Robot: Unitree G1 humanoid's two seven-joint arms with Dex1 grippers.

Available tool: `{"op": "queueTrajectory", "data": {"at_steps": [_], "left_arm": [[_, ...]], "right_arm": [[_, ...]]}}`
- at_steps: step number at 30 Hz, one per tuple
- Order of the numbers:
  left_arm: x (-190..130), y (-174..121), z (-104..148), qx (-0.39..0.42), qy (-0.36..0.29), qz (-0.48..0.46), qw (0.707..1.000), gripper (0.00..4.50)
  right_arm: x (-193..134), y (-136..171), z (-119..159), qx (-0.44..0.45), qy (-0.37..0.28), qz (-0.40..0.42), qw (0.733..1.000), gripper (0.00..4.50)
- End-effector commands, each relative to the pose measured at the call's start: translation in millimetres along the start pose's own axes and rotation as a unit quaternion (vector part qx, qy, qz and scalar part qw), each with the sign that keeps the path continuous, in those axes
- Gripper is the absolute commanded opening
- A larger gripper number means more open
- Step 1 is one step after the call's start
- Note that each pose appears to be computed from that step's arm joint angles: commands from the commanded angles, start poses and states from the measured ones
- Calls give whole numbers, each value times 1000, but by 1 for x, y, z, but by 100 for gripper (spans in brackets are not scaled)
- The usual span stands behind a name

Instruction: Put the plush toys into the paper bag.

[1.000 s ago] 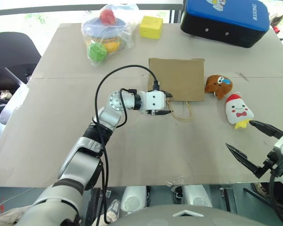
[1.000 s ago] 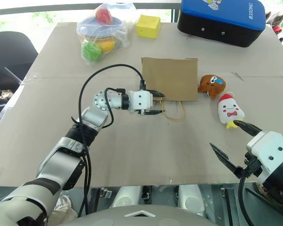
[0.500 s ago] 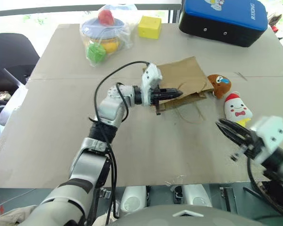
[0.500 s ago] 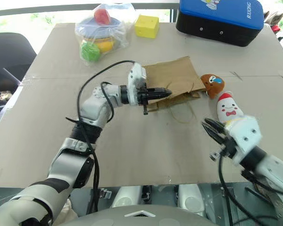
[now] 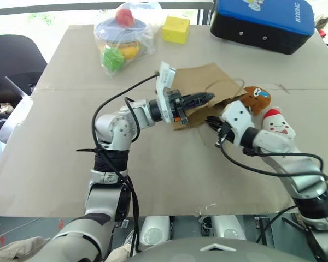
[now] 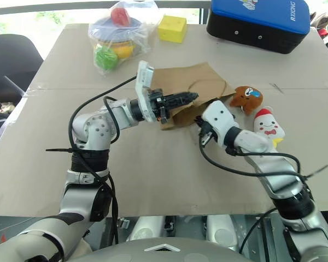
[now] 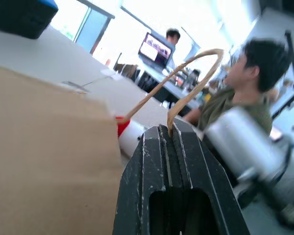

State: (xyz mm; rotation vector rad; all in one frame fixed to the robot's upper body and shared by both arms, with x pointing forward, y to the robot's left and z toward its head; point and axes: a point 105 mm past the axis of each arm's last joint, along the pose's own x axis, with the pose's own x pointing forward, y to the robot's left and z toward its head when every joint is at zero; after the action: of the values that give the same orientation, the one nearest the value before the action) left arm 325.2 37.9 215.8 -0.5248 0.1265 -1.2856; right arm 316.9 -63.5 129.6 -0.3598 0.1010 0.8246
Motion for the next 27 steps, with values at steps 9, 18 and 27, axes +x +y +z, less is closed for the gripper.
{"op": "queueTrajectory", "data": {"at_steps": [9, 18, 27], "left_arm": [[-10, -19, 13, -43, -44, 2, 998, 0], [-28, -3, 30, -69, -112, 54, 990, 0], [-53, 1, 36, -53, -127, 101, 985, 0]], "right_arm": [[33, 2, 11, -19, -39, 32, 999, 10], [52, 37, -39, 36, 0, 96, 995, 10], [45, 34, -42, 43, -11, 75, 996, 10]]}}
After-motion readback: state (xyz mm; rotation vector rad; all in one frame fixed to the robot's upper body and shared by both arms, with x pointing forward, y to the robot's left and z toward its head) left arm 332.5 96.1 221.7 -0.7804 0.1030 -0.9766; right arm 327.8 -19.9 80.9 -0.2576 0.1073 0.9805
